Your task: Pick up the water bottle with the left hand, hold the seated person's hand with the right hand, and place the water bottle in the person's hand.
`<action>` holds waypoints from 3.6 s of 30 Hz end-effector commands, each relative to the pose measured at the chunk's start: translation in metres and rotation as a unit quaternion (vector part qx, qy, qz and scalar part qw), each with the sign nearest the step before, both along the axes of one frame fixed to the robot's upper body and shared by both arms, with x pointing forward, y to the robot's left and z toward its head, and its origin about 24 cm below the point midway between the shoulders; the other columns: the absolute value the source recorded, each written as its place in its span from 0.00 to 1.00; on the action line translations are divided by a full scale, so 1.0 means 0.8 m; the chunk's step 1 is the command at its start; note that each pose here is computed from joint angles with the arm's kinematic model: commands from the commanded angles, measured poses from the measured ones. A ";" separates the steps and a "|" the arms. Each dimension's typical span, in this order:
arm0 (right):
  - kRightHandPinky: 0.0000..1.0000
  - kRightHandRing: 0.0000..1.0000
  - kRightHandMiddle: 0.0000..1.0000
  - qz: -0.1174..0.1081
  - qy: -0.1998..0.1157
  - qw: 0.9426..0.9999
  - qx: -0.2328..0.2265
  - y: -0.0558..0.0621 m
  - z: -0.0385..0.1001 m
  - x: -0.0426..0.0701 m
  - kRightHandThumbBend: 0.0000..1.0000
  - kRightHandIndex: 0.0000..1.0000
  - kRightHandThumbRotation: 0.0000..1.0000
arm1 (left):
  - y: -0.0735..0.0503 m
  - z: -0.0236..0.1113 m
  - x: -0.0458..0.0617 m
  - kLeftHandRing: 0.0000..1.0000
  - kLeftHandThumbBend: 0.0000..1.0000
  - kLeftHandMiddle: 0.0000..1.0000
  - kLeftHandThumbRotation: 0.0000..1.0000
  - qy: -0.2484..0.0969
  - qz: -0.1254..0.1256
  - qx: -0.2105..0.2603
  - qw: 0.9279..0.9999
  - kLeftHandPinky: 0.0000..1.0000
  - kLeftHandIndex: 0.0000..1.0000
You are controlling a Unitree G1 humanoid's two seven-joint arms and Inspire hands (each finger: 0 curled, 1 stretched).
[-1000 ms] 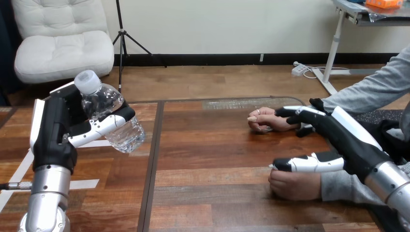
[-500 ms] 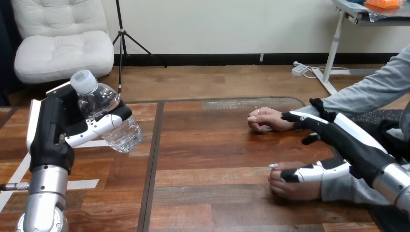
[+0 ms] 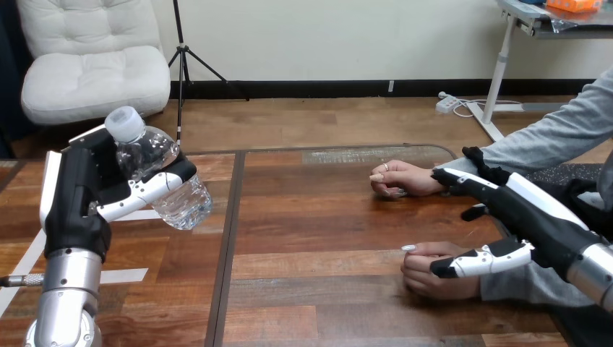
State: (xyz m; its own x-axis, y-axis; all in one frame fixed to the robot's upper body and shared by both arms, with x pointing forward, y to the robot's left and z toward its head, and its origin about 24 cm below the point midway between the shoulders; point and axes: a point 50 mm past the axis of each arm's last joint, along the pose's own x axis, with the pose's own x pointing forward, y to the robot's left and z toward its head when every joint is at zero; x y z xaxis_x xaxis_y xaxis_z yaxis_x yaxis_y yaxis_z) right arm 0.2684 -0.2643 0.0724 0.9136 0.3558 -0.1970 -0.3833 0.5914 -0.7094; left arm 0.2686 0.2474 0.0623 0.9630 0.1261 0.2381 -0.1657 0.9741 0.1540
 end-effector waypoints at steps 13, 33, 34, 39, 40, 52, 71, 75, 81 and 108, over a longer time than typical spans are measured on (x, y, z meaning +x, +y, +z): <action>0.79 0.94 0.94 -0.012 -0.045 0.999 -0.023 -0.008 0.031 0.009 1.00 0.93 0.28 | -0.005 0.038 0.010 0.32 0.68 0.36 0.00 -0.065 -0.008 -0.002 0.998 0.27 0.38; 0.81 0.93 0.93 -0.026 -0.038 0.997 -0.059 -0.016 0.027 0.008 1.00 0.92 0.26 | -0.003 0.037 0.008 0.33 0.68 0.36 0.00 -0.067 -0.011 0.002 0.998 0.28 0.39; 0.81 0.93 0.93 -0.027 -0.036 0.997 -0.063 -0.017 0.027 0.009 1.00 0.92 0.26 | -0.003 0.038 0.008 0.33 0.68 0.36 0.00 -0.067 -0.010 0.002 0.998 0.28 0.39; 0.81 0.93 0.93 -0.031 -0.029 0.996 -0.073 -0.019 0.026 0.009 1.00 0.91 0.27 | -0.003 0.038 0.008 0.32 0.68 0.36 0.00 -0.067 -0.009 0.001 0.998 0.28 0.39; 0.81 0.93 0.93 -0.031 -0.028 0.996 -0.076 -0.019 0.026 0.009 1.00 0.91 0.27 | -0.003 0.038 0.008 0.32 0.68 0.36 0.00 -0.067 -0.009 0.001 0.998 0.28 0.39; 0.82 0.93 0.92 -0.032 -0.020 0.995 -0.097 -0.023 0.023 0.009 1.00 0.90 0.24 | -0.003 0.038 0.007 0.33 0.68 0.36 0.00 -0.065 -0.005 0.002 0.998 0.28 0.38; 0.80 0.90 0.90 -0.027 -0.016 0.991 -0.131 -0.026 0.017 0.010 1.00 0.87 0.16 | -0.002 0.039 0.006 0.33 0.68 0.36 0.00 -0.066 -0.008 0.002 0.998 0.28 0.39; 0.79 0.89 0.90 -0.028 -0.011 0.990 -0.134 -0.027 0.016 0.010 1.00 0.87 0.16 | -0.002 0.039 0.006 0.33 0.68 0.36 0.00 -0.065 -0.006 0.003 0.998 0.28 0.39; 0.79 0.89 0.89 -0.027 -0.008 0.990 -0.139 -0.026 0.014 0.010 1.00 0.87 0.15 | -0.002 0.039 0.006 0.33 0.68 0.36 0.00 -0.067 -0.007 0.005 0.998 0.28 0.39; 0.77 0.86 0.87 -0.016 0.002 0.986 -0.166 -0.028 0.000 0.007 1.00 0.84 0.20 | 0.001 0.040 0.006 0.33 0.69 0.36 0.00 -0.074 -0.010 0.006 0.997 0.28 0.38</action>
State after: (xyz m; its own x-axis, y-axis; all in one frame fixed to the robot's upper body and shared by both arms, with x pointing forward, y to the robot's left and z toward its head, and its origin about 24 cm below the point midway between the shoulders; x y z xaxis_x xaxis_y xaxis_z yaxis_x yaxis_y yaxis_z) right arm 0.2625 -0.2857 0.0531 0.8932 0.2395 -0.3806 -0.4460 0.3635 -0.8179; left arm 0.2660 0.2482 0.0635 0.9618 0.1288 0.2415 -0.1656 0.9764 0.1390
